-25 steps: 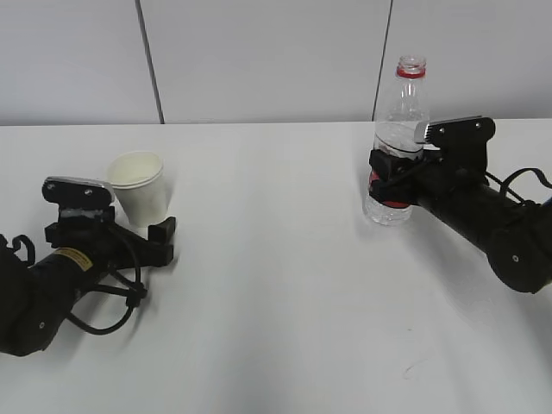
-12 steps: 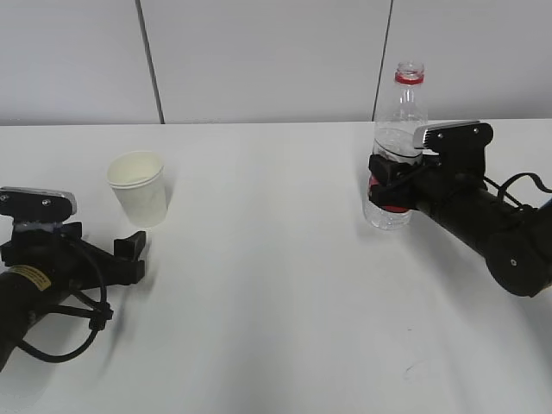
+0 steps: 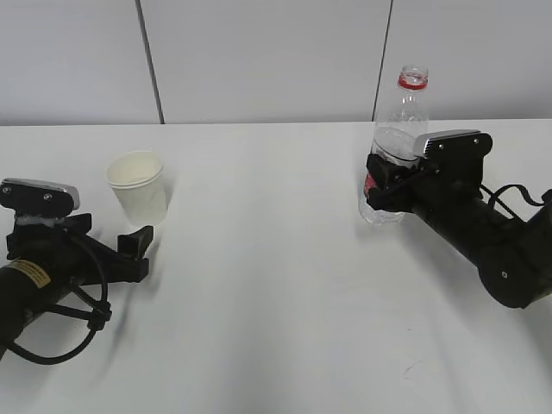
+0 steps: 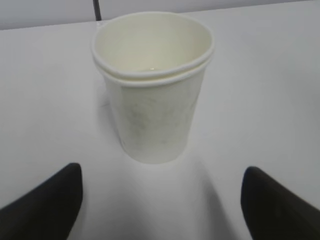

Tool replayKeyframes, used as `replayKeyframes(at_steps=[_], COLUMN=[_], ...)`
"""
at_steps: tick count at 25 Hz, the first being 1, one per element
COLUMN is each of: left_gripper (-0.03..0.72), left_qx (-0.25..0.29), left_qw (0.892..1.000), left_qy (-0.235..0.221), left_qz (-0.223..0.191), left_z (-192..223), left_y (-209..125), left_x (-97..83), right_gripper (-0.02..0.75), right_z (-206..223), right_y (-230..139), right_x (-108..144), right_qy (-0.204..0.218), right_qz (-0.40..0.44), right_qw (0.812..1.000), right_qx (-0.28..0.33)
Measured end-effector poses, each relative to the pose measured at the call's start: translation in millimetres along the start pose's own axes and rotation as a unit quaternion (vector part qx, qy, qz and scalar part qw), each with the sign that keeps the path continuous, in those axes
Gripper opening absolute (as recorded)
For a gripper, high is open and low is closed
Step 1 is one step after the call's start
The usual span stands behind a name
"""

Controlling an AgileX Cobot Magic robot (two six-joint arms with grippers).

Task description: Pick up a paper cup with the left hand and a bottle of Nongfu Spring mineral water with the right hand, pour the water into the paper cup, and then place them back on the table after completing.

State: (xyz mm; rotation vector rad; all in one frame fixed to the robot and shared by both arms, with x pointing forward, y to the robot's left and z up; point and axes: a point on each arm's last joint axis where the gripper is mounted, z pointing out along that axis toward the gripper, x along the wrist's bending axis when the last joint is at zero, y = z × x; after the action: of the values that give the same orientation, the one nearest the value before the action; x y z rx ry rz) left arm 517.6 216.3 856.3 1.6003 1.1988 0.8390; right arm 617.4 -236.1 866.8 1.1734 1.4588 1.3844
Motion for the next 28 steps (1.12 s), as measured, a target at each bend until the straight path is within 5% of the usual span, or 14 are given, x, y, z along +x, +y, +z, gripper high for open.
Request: replayKeyframes(at_steps=[9,14,17,28], left_gripper=[0.589,0.588,0.587,0.587], left_qx=[0.0,0.0,0.0,0.0], left_qw=[1.0,1.0,1.0,1.0], left_qy=[-0.011,-0.013,-0.017,-0.027], left_qz=[0.005,0.006,0.008,0.012], left_z=[0.0,0.0,0.0,-0.1], left_y=[0.0,0.0,0.0,-0.1], left_x=[-2.1,-2.3,-3.0,-4.9], right_gripper=[0.385,0.594,0.656,0.65], right_z=[0.5,-2.7,-8.0,-14.6], right_y=[0.5,-2.0,-8.1,-8.1], right_x=[-0.1,-1.0,-2.8,-2.7], right_qy=[0.0,-0.007,-0.02,-0.025], right_qz=[0.0,0.004,0.011,0.013], right_qw=[1.0,1.0,1.0,0.999], right_qx=[-0.005,-0.001,0.017,0.027])
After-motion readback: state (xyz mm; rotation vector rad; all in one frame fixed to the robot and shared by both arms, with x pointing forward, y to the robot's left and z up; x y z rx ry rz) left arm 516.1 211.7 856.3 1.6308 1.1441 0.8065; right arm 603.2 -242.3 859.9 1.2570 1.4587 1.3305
